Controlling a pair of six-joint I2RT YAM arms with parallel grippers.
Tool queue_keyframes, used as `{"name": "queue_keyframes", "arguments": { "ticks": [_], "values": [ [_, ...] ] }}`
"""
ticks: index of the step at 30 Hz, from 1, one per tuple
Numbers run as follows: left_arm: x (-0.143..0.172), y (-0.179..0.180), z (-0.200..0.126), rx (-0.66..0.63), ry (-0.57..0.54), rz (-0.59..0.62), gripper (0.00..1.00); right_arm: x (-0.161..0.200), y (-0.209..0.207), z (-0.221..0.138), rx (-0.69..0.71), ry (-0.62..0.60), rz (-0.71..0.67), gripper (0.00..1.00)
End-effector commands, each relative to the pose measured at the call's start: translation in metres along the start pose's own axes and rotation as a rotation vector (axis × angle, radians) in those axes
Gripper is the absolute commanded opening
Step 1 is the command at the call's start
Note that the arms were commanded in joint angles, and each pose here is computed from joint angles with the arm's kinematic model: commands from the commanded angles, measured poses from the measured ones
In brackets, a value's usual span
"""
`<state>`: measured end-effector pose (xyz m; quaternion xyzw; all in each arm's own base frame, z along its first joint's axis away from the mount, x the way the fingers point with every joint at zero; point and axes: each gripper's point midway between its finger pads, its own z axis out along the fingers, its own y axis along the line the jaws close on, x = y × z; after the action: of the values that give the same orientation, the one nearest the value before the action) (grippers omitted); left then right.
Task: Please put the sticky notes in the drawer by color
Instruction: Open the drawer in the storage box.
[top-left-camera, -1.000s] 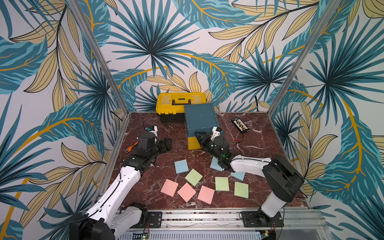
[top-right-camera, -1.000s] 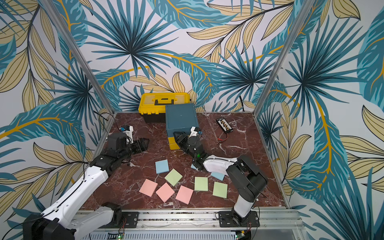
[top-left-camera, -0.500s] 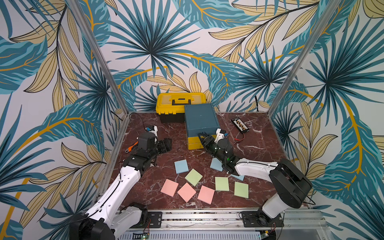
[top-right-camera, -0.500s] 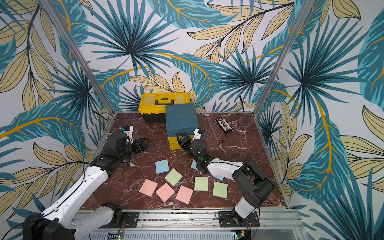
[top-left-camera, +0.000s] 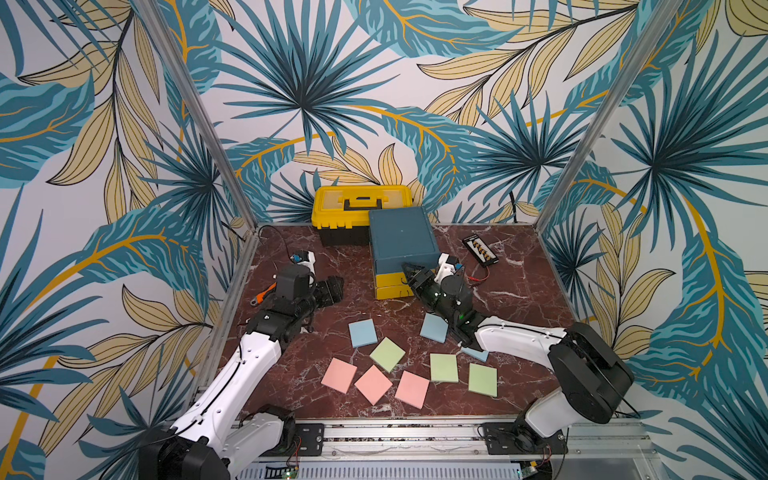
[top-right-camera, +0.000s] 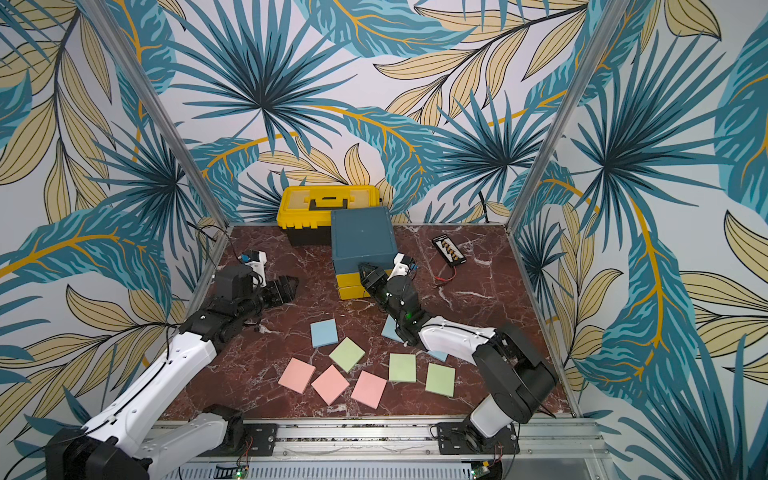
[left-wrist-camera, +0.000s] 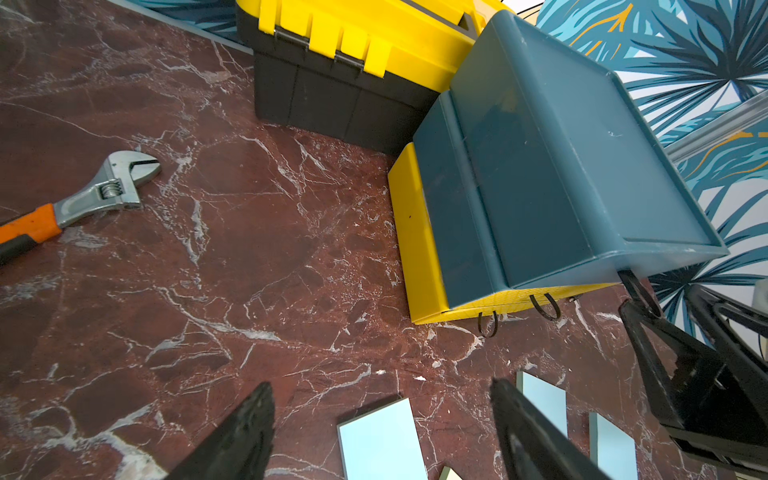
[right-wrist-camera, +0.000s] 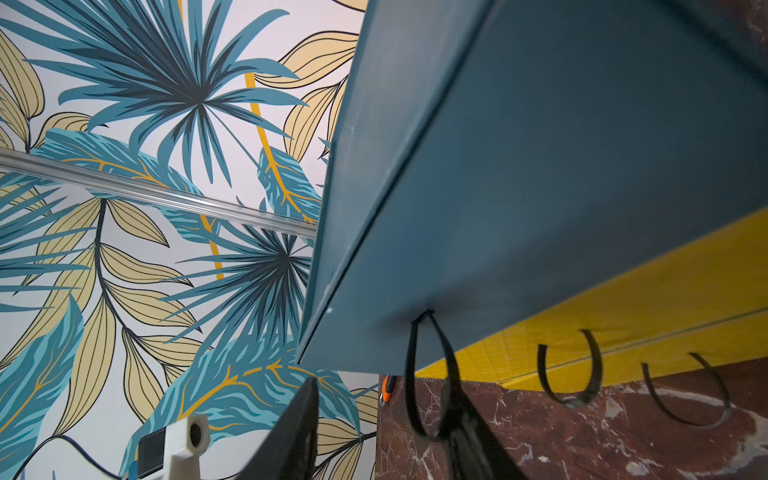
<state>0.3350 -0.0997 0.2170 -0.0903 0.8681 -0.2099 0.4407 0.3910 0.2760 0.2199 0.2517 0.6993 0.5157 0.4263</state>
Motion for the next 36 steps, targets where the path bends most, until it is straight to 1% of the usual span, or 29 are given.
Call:
{"name": "queue_keyframes", "arguments": {
  "ticks": [1,7,12,15,17,23,36],
  "values": [
    [-0.002,-0.003,-0.004,0.016,-0.019,0.017,0.83,-0.006,-0.012,-0.004,0.031,-0.024,-0.023,0.48],
    [-0.002,-0.003,-0.004,0.017,-0.019,0.019,0.83,-0.009,-0.011,0.0,0.031,-0.027,-0.032,0.45],
    [-0.002,-0.003,-0.004,0.014,-0.019,0.019,0.83,-0.007,-0.013,0.005,0.015,-0.022,-0.016,0.4],
    [-0.001,-0.003,-0.003,0.014,-0.018,0.019,0.83,-0.008,-0.011,0.007,0.005,-0.025,-0.013,0.36],
    [-0.002,-0.002,-0.003,0.013,-0.019,0.019,0.83,-0.009,-0.012,0.008,0.005,-0.028,-0.012,0.31],
    [-0.002,-0.002,-0.003,0.013,-0.019,0.02,0.83,-0.011,-0.011,0.009,0.002,-0.036,-0.018,0.29],
    [-0.002,-0.001,-0.003,0.01,-0.021,0.02,0.83,-0.007,-0.009,0.015,-0.014,-0.01,-0.001,0.08]
  ]
}}
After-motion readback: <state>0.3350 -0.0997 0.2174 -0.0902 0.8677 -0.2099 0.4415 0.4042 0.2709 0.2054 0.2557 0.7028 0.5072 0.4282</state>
